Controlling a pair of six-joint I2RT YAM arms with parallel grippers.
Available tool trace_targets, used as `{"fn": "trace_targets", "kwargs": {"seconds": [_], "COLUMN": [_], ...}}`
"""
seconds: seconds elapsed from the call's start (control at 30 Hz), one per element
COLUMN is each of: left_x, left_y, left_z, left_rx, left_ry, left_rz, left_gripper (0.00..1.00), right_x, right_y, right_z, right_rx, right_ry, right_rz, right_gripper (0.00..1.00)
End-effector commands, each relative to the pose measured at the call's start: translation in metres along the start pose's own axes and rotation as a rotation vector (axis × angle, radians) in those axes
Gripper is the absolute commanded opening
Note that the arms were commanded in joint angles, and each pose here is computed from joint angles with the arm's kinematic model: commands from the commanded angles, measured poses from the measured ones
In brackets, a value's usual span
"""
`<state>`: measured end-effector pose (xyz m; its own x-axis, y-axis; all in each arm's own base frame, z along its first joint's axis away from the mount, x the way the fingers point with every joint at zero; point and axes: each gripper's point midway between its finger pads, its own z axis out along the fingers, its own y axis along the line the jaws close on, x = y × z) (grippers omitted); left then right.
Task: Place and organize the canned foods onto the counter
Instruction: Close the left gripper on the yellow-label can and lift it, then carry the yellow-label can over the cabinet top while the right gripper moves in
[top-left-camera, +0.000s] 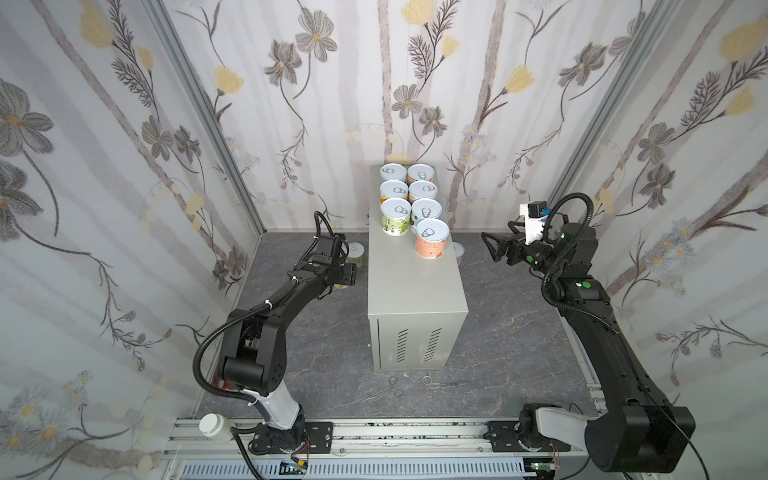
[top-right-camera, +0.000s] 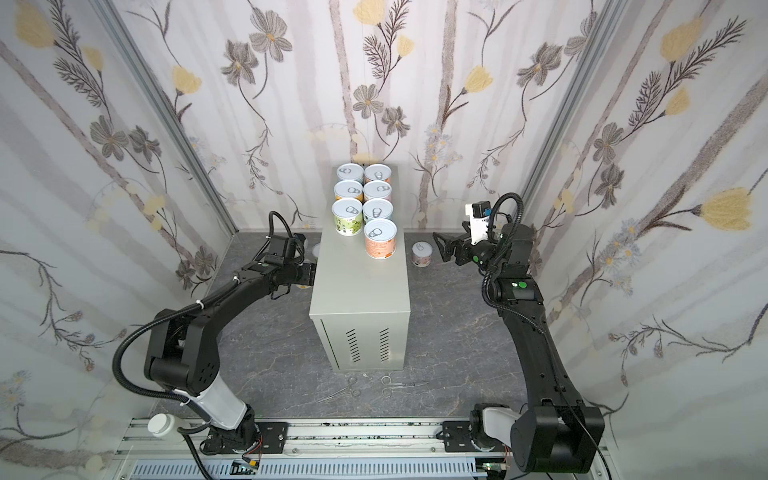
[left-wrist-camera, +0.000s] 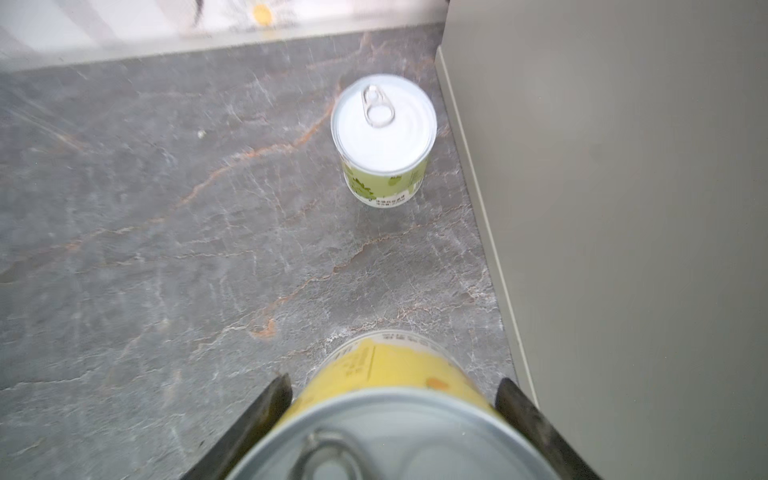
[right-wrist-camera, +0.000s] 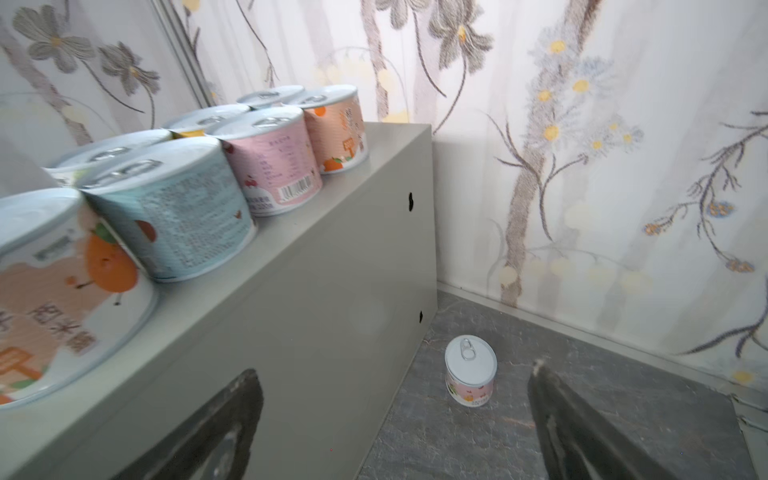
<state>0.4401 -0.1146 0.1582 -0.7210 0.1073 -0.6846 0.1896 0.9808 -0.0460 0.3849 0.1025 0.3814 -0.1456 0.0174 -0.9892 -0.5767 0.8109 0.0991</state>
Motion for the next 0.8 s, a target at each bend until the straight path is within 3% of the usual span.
{"fn": "trace_targets", "kwargs": {"seconds": [0.0,0.1,0.33,0.6,0.77], "left_x": [-0.019,-0.042,-0.075,-0.095,-0.091], "left_y": [-0.007,-0.014,-0.026,-0.052,-0.065], "left_z": [-0.033,-0.07,-0.151,-0.239,-0.27], "left_rx": [0.038,0.07,0.139,0.293,0.361], "left_ry": [-0.043,-0.1,-0.228,-0.368,-0.365], "left_rz": [0.017,0.026,0.044,0.079,0.113], "left_gripper": [0.66,0.66,0.66,0.63,0.62], "right_x": [-0.027,-0.036,-0.05,-0.058,-0.058], "right_y": [0.031,0.055,0.111,0.159,0.179], "right_z": [-0.008,-0.012,-0.023,-0.032,-0.037], "right_rx": [-0.137,-0.258,-0.394,-0.455,-0.47], "right_ry": [-0.079,-0.06,-0.076,-0.068,-0.063], "right_rz": [-0.06,-0.052,-0.104,-0.149,-0.172], "right_gripper": [1.0,1.0,1.0,1.0,1.0]}}
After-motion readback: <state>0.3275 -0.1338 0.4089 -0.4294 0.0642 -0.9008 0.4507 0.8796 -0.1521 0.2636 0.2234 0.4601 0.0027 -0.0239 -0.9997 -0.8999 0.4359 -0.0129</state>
